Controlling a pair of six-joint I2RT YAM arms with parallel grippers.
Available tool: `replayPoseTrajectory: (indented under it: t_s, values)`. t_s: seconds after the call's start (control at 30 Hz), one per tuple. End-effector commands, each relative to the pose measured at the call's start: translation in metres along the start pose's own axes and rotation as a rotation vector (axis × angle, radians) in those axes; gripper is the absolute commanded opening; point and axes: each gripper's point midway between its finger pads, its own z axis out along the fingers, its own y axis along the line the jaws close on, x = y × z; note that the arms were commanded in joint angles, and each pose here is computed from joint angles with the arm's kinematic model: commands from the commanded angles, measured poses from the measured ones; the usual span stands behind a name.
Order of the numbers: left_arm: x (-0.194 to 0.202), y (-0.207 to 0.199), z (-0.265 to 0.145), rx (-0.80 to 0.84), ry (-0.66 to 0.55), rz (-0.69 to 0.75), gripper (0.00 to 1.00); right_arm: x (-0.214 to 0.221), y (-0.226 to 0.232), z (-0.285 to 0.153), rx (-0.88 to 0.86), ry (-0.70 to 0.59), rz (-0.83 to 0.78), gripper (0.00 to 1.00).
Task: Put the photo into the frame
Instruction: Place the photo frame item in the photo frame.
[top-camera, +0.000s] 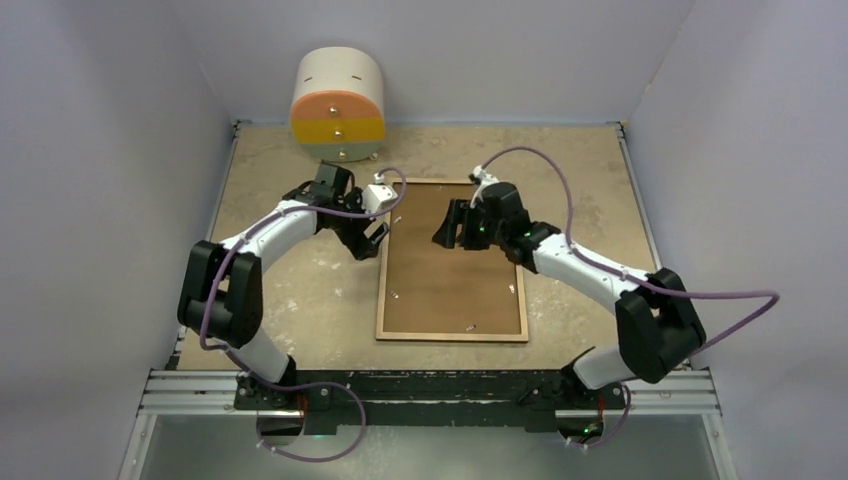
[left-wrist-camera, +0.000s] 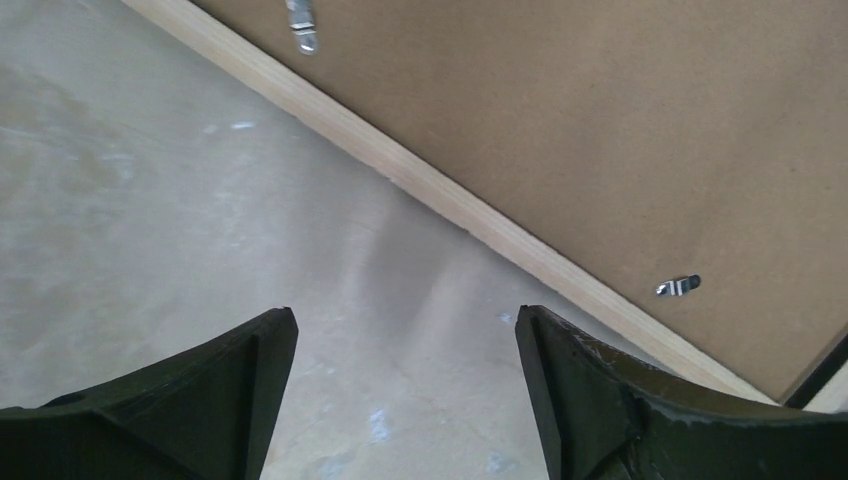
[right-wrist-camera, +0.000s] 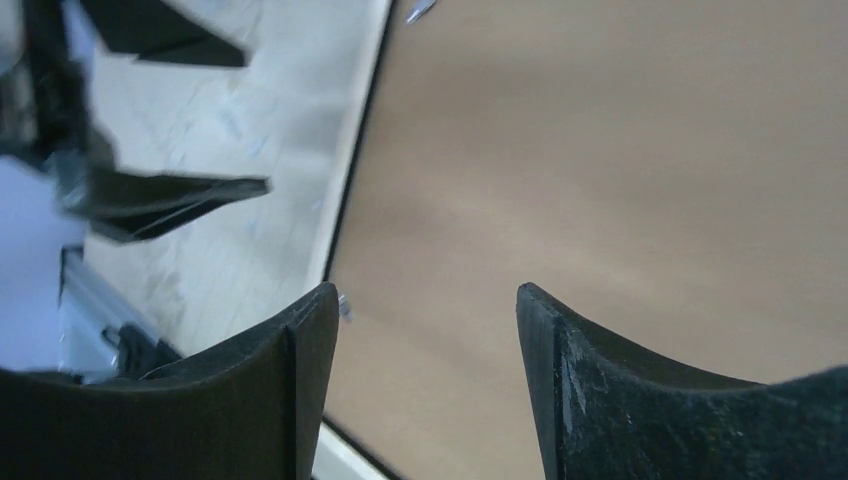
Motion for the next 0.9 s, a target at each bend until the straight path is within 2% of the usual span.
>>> replayPoseTrajectory:
  t_s: [0.0, 0.23, 0.37, 0.6, 0.87]
  values:
    - [0.01, -0.026, 0.018, 0.133, -0.018, -0.129, 0.82, 0.031, 0.057, 0.013, -0.228, 0.027, 0.0, 0.67]
    - [0.016, -0.041, 0.027, 0.21, -0.032, -0.22, 0.71, 0.075, 0.078, 0.031, -0.349, 0.085, 0.009, 0.64]
    - [0.022, -0.051, 0.032, 0.267, -0.023, -0.271, 0.61, 0.091, 0.085, 0.046, -0.366, 0.124, -0.005, 0.59]
    - [0.037, -0.059, 0.037, 0.289, -0.014, -0.3, 0.51, 0.119, 0.095, 0.067, -0.378, 0.193, -0.031, 0.57]
    - [0.041, -0.062, 0.04, 0.299, -0.012, -0.311, 0.46, 0.132, 0.1, 0.074, -0.381, 0.219, -0.047, 0.56]
